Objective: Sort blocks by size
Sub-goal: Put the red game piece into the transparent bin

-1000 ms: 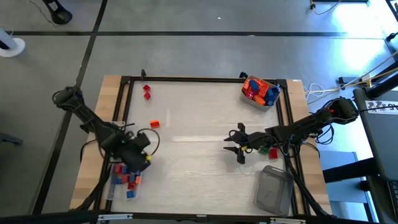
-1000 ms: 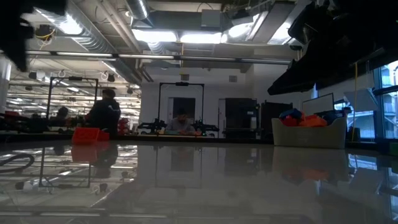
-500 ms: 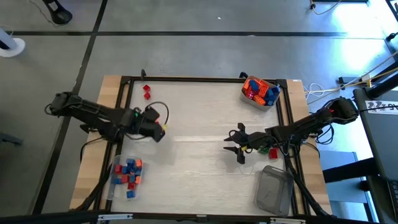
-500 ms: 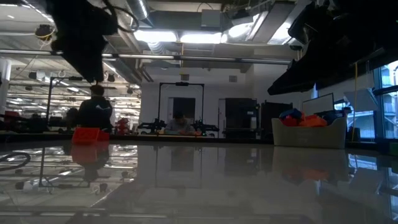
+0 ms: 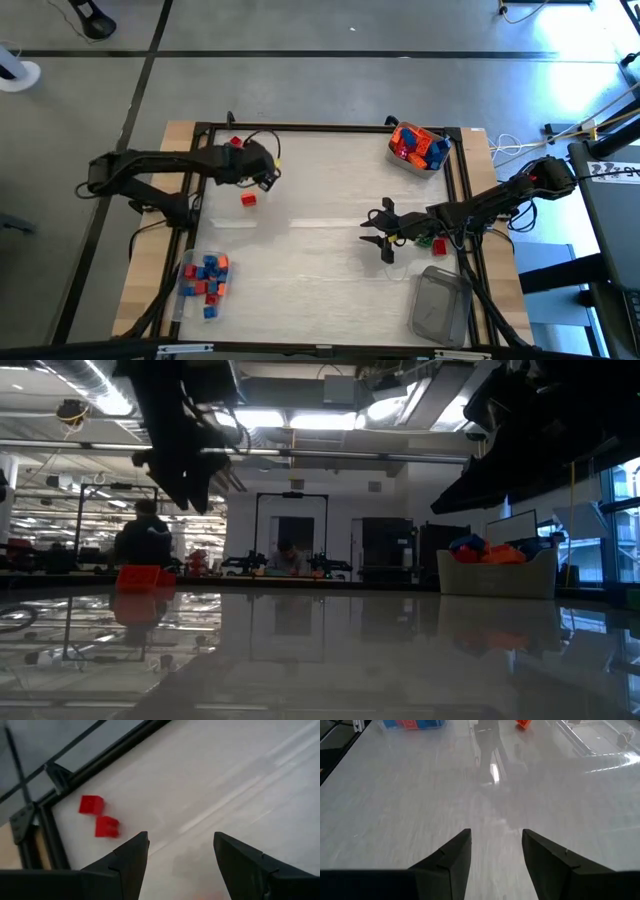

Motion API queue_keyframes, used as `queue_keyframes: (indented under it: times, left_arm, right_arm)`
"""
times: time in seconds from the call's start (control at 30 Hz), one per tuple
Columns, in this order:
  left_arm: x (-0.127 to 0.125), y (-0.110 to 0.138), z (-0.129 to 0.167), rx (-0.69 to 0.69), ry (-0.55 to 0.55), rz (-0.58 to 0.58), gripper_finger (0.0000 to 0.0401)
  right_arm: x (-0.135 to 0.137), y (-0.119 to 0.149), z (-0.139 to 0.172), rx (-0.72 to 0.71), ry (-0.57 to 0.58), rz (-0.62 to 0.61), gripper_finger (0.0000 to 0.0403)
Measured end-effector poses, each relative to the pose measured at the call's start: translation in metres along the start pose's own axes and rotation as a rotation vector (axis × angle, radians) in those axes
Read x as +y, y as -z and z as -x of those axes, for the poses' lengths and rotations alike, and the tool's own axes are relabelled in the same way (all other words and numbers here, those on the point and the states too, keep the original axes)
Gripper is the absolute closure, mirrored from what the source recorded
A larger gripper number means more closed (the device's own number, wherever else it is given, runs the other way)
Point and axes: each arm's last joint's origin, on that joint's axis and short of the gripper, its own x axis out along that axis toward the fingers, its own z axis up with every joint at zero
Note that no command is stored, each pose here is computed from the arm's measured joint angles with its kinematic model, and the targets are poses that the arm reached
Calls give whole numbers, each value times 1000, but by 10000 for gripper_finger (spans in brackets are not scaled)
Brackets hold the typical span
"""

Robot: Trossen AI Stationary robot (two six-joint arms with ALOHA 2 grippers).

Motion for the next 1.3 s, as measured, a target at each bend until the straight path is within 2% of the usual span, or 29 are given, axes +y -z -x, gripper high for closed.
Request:
queue_keyframes:
  times: [0.23,0.7,1.0,1.13,1.3]
  left_arm:
    - [14,-10,-38,109,-125,16,190]
    - [36,-11,-100,295,-312,8,190]
    - [50,-15,-121,327,-334,16,190]
    - [55,-17,-125,346,-271,37,190]
    - [62,-19,-129,346,-272,57,190]
  right_arm:
    - [0,1,0,6,1,2,227]
    - [0,1,0,12,2,4,227]
    - [0,2,0,17,4,6,226]
    - [0,2,0,18,4,6,226]
    - [0,2,0,19,4,6,227]
